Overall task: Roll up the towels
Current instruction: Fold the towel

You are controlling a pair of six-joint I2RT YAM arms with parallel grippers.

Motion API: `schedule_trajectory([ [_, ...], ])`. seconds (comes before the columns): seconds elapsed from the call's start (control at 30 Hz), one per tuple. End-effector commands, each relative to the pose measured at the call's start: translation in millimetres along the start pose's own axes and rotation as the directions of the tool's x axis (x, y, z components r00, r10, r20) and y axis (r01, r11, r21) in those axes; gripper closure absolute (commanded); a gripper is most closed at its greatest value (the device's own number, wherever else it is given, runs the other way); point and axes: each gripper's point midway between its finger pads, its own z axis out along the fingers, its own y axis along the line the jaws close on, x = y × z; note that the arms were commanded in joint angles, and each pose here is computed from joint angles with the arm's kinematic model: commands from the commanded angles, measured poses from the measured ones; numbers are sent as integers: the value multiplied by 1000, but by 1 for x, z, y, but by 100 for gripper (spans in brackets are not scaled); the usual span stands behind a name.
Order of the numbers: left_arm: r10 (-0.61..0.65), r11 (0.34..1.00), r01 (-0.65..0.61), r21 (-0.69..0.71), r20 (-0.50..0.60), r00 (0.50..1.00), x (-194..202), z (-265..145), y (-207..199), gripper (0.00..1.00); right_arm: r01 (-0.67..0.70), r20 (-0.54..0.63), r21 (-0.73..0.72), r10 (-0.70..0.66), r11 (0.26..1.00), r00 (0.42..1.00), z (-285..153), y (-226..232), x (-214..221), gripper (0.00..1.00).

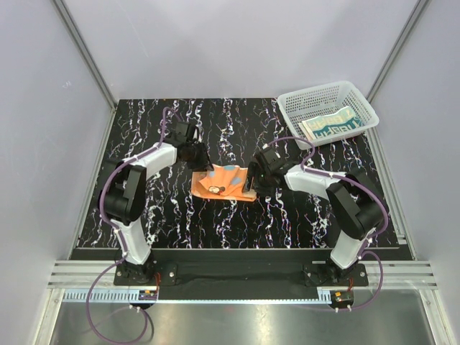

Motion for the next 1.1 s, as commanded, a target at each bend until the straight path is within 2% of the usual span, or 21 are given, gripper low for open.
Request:
schedule_trajectory([
  [0.0,35,998,-35,43,11,999,-8,4,-10,76,-11,-56,41,13,999,998,12,-20,20,29],
  [0.03,34,999,-35,38,12,999,-9,5,-9,90,-12,-61,43,14,999,998,12,-21,23,29],
  [0.1,33,999,-33,25,8,999,-8,3,-7,100,-16,-68,51,20,999,998,13,-27,28,30],
  [0.33,21,995,-13,-103,84,996,-17,-26,8,100,-29,-80,92,36,995,996,12,-45,42,39],
  [0.43,15,994,-2,-113,116,993,-20,-39,11,100,-35,-82,94,43,995,996,10,-46,43,57],
  [0.47,18,993,-3,-118,129,992,-21,-44,10,100,-38,-86,99,47,994,995,11,-47,44,69],
  [0.57,22,987,2,-162,148,989,-19,-50,20,100,-42,-86,105,51,994,995,11,-47,44,83],
  [0.73,16,972,19,-233,147,989,-8,-48,43,100,-52,-98,131,65,990,993,6,-49,45,81],
  [0.8,12,967,24,-254,138,990,-1,-44,51,98,-48,-101,136,62,990,993,2,-50,46,76],
  [0.83,4,965,33,-261,139,990,1,-43,54,84,-44,-102,131,58,990,993,1,-49,45,58],
  [0.87,0,965,37,-261,141,990,1,-42,54,74,-39,-107,133,54,990,993,0,-49,46,47],
  [0.93,-5,958,51,-281,164,986,2,-45,60,49,-21,-118,140,37,990,992,-5,-50,46,30],
  [0.97,-7,954,58,-295,171,985,2,-47,63,32,-17,-120,144,35,989,992,-9,-50,46,29],
  [1.07,-10,929,87,-359,213,977,-1,-62,72,17,-5,-101,136,19,991,995,-20,-47,40,25],
])
